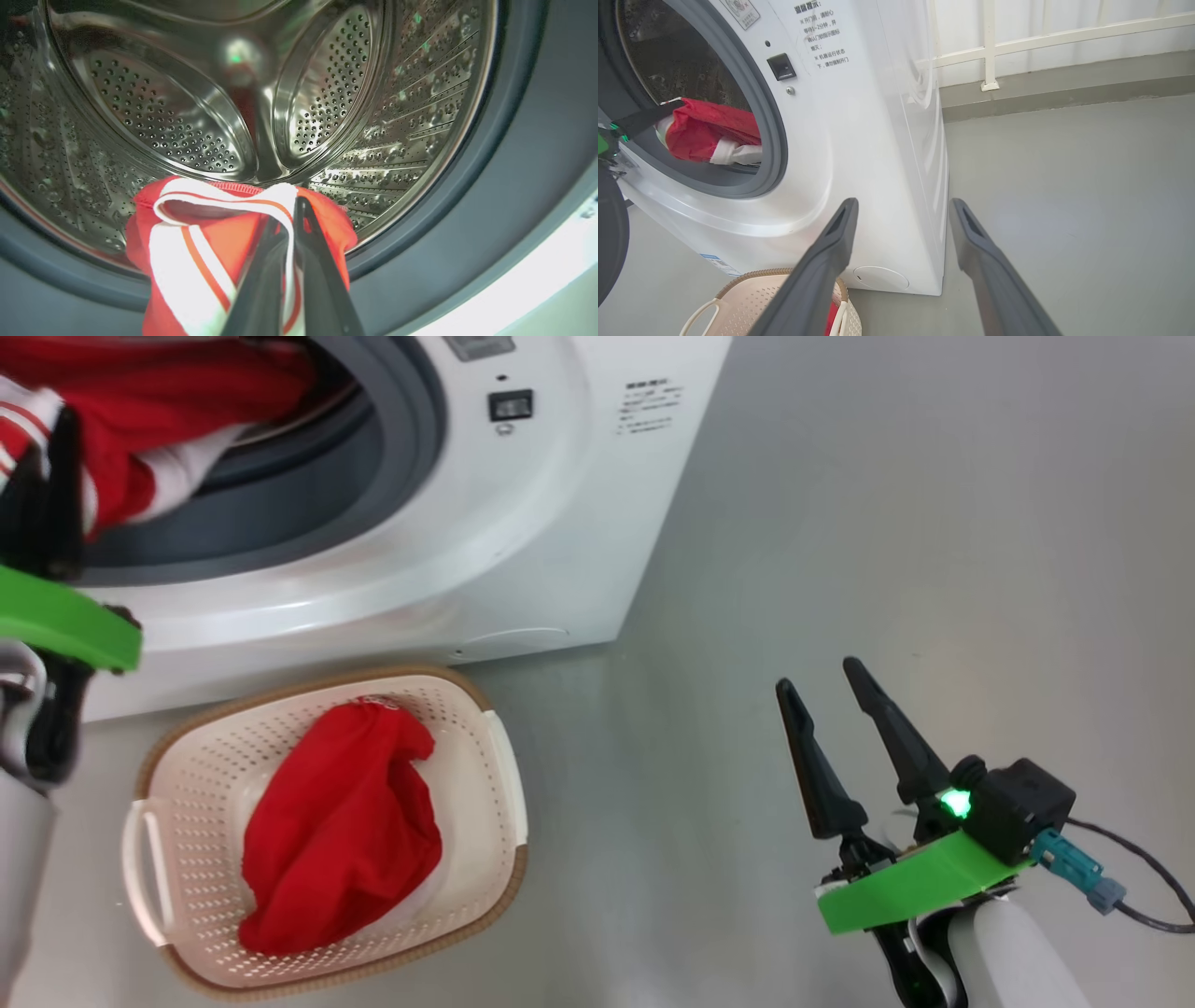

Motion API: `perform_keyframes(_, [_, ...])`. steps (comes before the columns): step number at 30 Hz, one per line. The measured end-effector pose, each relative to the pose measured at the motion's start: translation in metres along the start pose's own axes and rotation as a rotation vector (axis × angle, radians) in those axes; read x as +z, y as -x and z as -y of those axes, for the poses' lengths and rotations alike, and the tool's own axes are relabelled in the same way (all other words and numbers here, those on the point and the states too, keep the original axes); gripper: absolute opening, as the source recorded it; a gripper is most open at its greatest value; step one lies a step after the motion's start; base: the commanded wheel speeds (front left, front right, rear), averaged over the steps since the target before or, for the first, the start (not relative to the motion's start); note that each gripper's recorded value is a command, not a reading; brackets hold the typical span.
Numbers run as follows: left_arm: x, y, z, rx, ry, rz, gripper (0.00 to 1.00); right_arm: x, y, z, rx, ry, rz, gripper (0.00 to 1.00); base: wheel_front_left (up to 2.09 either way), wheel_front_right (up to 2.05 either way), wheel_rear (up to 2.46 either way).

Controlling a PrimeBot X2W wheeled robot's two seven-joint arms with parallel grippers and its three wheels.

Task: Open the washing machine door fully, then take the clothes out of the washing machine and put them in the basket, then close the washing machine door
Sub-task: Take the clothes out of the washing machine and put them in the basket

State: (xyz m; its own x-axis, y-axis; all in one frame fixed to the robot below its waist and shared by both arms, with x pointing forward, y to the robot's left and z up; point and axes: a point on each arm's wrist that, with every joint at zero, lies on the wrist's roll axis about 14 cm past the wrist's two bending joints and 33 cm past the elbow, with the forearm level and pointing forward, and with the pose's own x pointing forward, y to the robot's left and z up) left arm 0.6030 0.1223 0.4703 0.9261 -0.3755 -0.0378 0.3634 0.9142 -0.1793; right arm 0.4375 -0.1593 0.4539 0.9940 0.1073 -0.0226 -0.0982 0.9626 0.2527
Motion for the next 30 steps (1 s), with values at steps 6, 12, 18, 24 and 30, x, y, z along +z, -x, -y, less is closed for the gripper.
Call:
perform_keyframes(6, [0.026, 0.026, 0.003, 0.012, 0.011, 0.101, 0.00, 0.003, -0.001, -0.009, 0.026, 0.006, 0.010, 1.00, 0.00, 0.00, 0.00])
perform_keyframes(12, [0.046, 0.058, 0.010, 0.014, 0.018, 0.186, 0.00, 0.003, 0.003, -0.010, 0.025, 0.004, 0.007, 1.00, 0.00, 0.00, 0.00])
perform_keyframes(18, [0.066, 0.091, 0.018, 0.013, 0.016, 0.262, 0.00, 0.006, 0.006, -0.016, 0.039, 0.005, 0.014, 1.00, 0.00, 0.00, 0.00])
perform_keyframes(24, [0.088, 0.124, 0.021, 0.025, -0.014, 0.341, 0.00, 0.006, 0.006, -0.021, 0.052, 0.008, 0.014, 1.00, 0.00, 0.00, 0.00])
perform_keyframes(30, [0.085, 0.146, 0.032, 0.013, -0.021, 0.343, 0.00, 0.000, 0.007, -0.023, 0.060, 0.019, -0.004, 1.00, 0.00, 0.00, 0.00])
